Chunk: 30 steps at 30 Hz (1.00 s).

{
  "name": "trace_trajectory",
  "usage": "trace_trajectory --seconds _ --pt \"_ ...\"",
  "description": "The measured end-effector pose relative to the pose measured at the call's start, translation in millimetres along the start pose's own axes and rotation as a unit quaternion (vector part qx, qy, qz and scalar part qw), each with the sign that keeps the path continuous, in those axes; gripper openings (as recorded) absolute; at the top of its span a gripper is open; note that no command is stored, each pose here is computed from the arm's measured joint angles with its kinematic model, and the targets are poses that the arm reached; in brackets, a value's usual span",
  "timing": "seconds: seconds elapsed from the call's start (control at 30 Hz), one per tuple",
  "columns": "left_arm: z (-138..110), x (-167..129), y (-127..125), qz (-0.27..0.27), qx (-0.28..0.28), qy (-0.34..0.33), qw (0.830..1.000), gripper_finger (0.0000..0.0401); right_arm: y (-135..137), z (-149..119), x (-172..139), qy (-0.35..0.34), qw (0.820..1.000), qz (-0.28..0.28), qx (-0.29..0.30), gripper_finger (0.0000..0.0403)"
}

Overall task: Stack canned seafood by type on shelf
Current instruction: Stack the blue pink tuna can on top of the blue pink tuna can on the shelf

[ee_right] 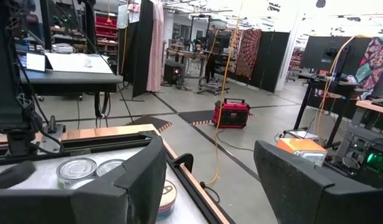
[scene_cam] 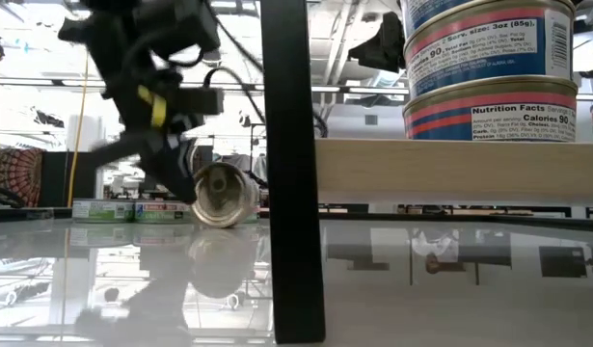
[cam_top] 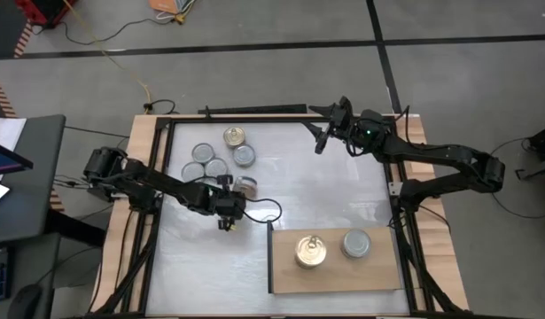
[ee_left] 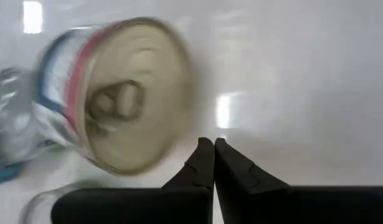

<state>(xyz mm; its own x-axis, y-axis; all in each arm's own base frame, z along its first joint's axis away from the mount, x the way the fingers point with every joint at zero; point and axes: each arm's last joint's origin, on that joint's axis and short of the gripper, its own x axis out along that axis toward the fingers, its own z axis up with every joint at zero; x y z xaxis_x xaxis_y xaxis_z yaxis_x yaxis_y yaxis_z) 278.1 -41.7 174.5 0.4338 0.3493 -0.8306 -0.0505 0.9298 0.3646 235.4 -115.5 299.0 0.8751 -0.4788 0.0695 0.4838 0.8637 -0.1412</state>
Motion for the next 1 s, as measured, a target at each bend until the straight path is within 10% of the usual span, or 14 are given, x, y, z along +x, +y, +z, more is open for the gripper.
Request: trace_trajectory --seconds 0.27,0.77,1.0 --pt "35.2 -37.9 21.6 0.035 -0.084 0.019 0.996 0.0022 2.2 -0.7 -0.1 0.002 1.000 0.024 0.000 0.0272" --pt "56.7 -16.6 86.1 -0.043 -0.090 -0.060 0.993 0.0299 1.8 6.0 -20.0 0.043 0.997 0.061 0.015 0.0272" --pt "49.7 2.6 107.3 -0.144 -0.101 -0.061 0.982 0.0337 8.5 3.0 -19.1 0.055 0.995 0.075 0.022 0.0272"
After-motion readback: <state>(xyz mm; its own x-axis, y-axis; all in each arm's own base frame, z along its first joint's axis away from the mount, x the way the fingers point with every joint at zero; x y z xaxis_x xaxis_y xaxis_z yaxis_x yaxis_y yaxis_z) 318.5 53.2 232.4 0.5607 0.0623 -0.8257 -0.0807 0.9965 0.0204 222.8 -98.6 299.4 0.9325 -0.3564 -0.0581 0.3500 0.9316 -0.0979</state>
